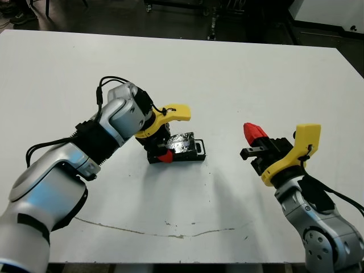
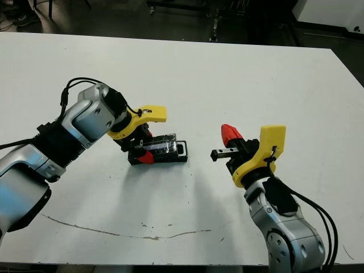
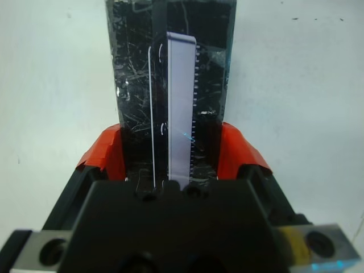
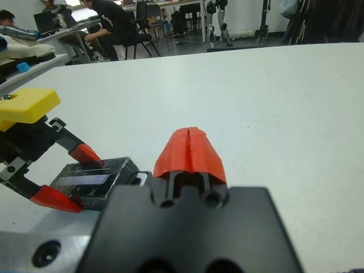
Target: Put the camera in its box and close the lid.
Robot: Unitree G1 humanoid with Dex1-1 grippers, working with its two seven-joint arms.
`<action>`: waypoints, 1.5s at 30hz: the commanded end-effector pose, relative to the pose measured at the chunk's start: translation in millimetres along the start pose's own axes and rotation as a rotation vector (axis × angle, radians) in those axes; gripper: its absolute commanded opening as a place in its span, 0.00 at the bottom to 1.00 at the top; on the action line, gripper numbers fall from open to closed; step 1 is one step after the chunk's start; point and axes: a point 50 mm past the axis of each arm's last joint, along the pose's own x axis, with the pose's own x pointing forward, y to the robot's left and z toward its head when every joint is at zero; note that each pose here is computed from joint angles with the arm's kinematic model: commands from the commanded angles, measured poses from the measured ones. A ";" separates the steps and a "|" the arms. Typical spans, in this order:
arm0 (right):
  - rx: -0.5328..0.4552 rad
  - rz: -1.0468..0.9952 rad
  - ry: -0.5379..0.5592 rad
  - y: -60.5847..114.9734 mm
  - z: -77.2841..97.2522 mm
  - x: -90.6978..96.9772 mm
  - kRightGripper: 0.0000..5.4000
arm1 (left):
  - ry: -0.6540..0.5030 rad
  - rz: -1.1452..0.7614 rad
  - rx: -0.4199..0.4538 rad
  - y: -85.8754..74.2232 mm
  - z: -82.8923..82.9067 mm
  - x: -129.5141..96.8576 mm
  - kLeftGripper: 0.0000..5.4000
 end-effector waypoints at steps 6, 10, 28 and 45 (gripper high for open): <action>-0.016 -0.004 0.016 -4.1 0.0 -1.1 0.00 | -0.043 -0.048 0.023 -5.2 21.4 19.2 0.59; -0.020 -0.010 0.023 -4.5 1.2 -1.5 0.00 | -0.050 -0.063 0.020 -4.0 24.4 23.8 0.59; -0.014 -0.013 0.032 -4.3 0.8 -3.5 0.00 | -0.055 -0.083 0.082 -6.1 30.0 35.8 0.59; -0.002 -0.005 0.023 -4.1 -1.1 -3.8 0.00 | -0.035 -0.073 0.299 -9.5 13.0 43.6 0.76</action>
